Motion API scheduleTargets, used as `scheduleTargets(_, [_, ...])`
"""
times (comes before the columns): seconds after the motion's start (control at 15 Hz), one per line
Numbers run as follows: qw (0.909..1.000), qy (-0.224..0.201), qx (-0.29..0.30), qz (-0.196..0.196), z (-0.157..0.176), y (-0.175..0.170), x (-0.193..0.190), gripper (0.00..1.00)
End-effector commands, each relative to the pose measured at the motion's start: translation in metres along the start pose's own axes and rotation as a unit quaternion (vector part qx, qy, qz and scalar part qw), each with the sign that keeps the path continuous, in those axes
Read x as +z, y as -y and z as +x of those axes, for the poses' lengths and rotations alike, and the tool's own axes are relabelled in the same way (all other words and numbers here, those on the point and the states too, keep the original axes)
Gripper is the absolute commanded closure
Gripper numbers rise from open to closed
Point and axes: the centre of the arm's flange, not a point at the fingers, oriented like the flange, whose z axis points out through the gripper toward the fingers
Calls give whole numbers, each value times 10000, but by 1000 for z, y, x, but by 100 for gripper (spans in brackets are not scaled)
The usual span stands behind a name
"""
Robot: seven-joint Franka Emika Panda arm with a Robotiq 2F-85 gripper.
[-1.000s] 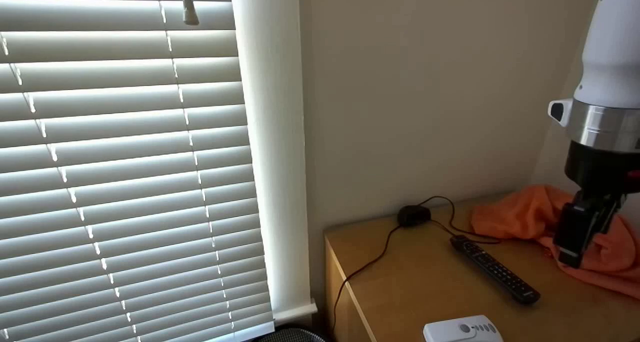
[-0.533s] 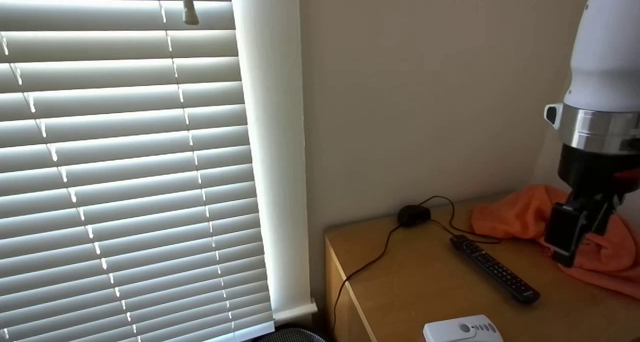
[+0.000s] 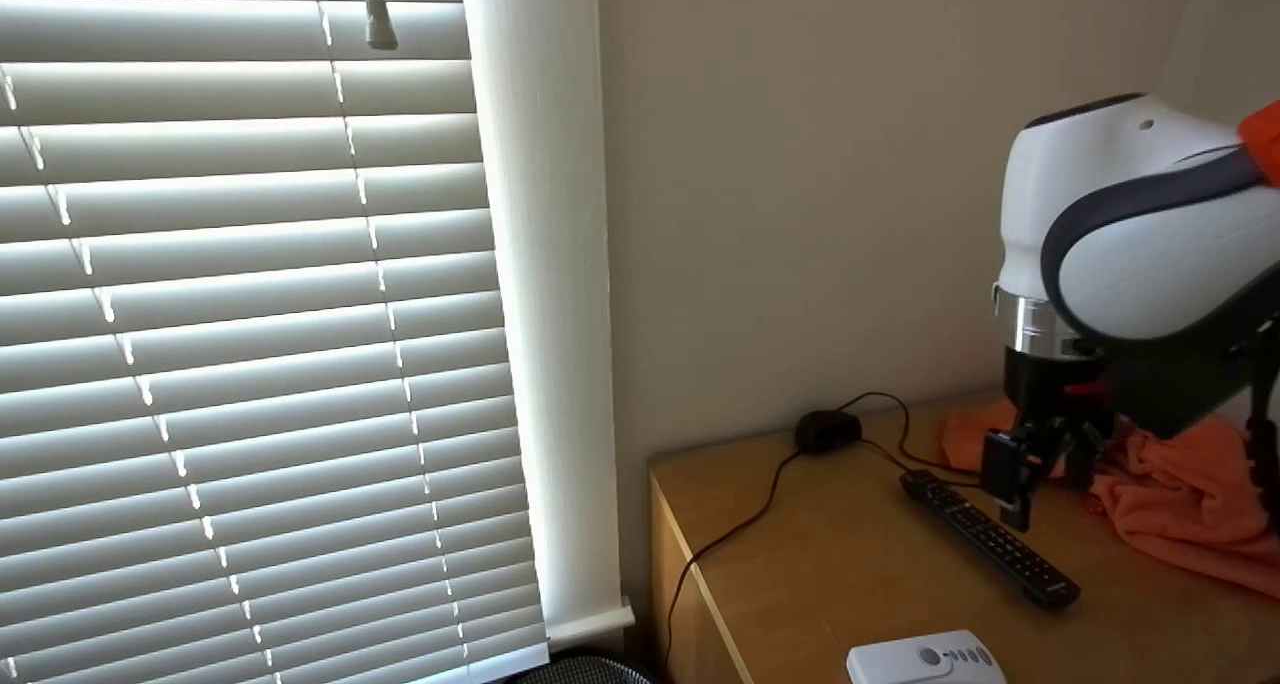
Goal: Turn the black remote to the right
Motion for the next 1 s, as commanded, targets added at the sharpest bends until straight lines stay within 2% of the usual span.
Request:
scheduleTargets(0.0, [9992, -232, 278, 190, 47, -18, 38, 0])
scheduleTargets(0.07, [9982, -293, 347, 397, 55, -23, 47, 0])
scheduleTargets(0.2, [9935, -333, 877, 647, 69, -34, 64, 0])
scheduleTargets(0.27, [9970, -315, 568, 420, 46, -24, 49, 0])
scheduleTargets(0.93, [9912, -391, 983, 791, 88, -50, 94, 0])
